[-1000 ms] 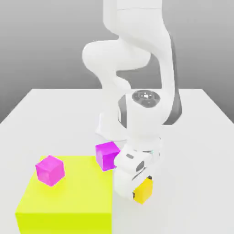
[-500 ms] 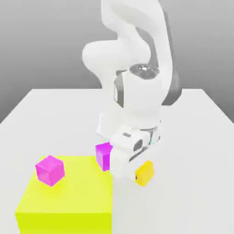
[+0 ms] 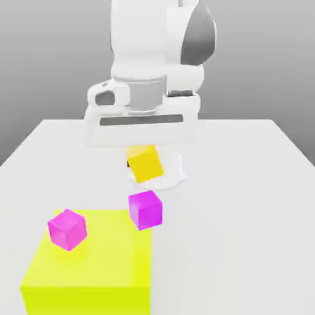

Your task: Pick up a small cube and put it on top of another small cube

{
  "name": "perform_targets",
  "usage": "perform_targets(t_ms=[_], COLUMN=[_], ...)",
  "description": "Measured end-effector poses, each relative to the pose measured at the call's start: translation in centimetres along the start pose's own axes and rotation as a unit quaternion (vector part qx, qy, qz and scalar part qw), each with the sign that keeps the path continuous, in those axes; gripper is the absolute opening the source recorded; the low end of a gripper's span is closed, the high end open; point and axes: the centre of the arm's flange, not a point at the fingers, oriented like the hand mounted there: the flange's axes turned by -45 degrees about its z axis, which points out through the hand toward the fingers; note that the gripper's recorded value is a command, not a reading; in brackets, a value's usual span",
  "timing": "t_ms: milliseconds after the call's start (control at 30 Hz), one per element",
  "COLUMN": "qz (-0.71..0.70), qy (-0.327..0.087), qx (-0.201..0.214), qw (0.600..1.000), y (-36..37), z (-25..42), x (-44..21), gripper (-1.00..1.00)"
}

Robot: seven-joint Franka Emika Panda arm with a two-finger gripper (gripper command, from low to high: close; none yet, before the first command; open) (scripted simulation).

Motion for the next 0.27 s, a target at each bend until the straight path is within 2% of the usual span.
perform_targets(t_ms=[133,167,267], qz=[0.004,0.005,0.005], qy=[-0.005,-0.005,-0.005], qx=[0.0,0.0,0.0], qw=[1.0,1.0,1.0], y=[-0.1,-0.1,-0.1], z=[4.5,5.4,5.4], x=[-0.3,-0.4,-0.4], gripper=[-1.0,1.0,1.0])
